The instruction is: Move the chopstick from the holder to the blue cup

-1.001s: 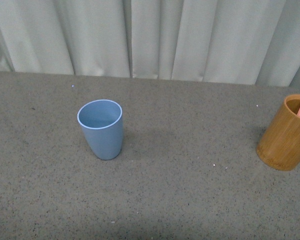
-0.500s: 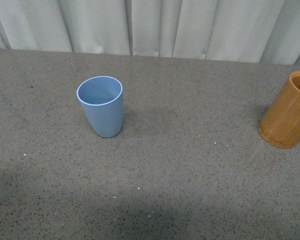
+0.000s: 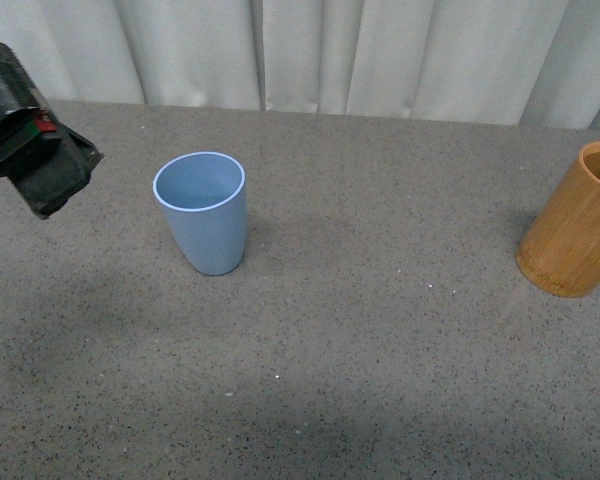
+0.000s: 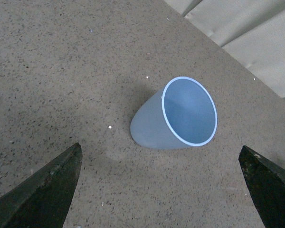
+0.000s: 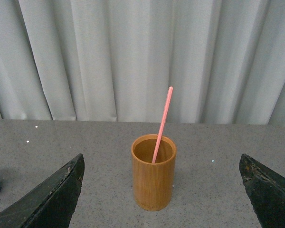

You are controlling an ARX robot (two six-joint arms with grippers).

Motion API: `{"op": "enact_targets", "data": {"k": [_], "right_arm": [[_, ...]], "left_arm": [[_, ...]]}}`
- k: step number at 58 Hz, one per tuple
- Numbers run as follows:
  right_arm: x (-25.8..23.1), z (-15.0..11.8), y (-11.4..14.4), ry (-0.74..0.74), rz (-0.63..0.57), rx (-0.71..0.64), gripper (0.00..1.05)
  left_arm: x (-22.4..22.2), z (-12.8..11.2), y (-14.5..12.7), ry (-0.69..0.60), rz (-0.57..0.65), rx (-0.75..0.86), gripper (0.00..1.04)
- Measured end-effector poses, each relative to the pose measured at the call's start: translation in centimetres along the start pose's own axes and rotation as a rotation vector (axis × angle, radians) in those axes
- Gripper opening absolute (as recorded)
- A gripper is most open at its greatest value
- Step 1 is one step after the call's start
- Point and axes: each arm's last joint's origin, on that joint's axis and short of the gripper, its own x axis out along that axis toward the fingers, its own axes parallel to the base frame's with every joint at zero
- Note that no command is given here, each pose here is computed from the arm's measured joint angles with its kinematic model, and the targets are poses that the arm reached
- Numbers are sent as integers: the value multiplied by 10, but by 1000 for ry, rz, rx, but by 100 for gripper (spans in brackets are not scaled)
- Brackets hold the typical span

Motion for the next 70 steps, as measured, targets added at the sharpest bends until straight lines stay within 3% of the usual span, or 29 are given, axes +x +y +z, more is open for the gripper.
{"op": "enact_targets", "data": {"k": [28, 70], "right_arm": [[0, 0, 0, 0, 0, 0, 95], [0, 0, 0, 0, 0, 0, 95]], "left_arm": [[42, -10, -26, 64, 36, 49, 98], [71, -21, -31, 107, 148, 110, 98]]}}
